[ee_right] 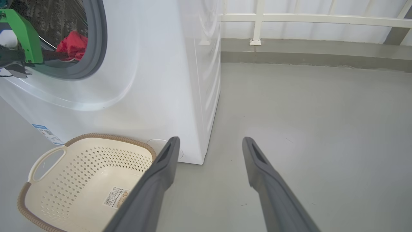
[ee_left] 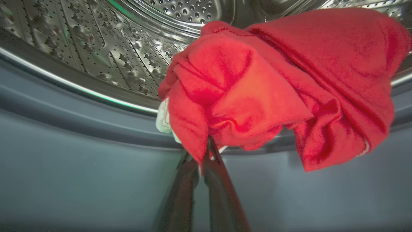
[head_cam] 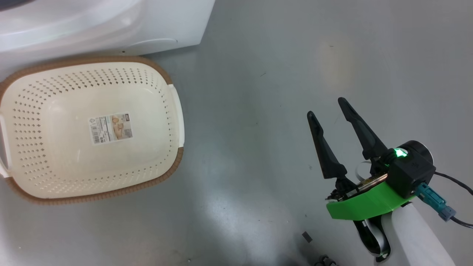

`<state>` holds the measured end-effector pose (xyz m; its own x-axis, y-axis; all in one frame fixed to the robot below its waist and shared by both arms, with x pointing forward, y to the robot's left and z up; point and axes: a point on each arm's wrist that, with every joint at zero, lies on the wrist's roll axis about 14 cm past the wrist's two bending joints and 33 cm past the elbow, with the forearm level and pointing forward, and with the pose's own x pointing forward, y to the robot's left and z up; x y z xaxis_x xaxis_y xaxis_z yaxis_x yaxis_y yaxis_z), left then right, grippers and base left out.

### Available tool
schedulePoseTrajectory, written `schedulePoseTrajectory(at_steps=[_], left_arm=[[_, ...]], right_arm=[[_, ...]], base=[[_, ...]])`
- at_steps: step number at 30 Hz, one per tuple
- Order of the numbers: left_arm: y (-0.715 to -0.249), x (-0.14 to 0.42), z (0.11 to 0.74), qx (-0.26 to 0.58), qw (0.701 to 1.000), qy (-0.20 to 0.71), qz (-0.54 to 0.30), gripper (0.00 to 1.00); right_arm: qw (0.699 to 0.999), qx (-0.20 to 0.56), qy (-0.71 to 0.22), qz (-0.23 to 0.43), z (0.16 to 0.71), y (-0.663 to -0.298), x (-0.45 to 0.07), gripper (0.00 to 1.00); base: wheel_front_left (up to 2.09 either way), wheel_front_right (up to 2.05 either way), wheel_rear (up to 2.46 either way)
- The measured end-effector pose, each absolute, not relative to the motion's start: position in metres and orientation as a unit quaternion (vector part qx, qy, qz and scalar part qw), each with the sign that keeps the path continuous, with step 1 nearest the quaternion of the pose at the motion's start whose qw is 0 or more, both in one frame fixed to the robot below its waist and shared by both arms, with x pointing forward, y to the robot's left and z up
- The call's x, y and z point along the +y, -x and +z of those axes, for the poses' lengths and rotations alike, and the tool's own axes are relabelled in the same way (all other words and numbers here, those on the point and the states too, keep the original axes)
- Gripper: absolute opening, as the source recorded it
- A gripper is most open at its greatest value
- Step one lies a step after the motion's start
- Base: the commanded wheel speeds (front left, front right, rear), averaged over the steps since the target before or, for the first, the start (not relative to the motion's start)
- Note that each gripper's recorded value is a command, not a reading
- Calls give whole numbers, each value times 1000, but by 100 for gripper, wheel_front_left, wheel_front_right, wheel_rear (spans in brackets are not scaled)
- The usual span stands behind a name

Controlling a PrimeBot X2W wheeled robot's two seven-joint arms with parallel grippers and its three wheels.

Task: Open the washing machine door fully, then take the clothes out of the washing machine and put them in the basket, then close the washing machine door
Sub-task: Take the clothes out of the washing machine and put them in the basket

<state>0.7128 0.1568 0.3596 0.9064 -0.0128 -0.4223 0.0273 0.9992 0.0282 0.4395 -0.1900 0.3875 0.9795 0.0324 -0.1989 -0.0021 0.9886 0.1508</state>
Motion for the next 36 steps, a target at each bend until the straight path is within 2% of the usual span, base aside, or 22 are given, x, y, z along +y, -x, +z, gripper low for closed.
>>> schedulePoseTrajectory(at_steps=[18, 36], left_arm=[[-724, 157, 404, 105, 994, 27, -22, 0], [-684, 162, 422, 35, 996, 73, -42, 0]], right_arm=[[990, 102, -94, 26, 381, -449, -175, 100], [991, 79, -102, 46, 394, -461, -163, 100]], base=[[0, 0, 0], [0, 0, 0]])
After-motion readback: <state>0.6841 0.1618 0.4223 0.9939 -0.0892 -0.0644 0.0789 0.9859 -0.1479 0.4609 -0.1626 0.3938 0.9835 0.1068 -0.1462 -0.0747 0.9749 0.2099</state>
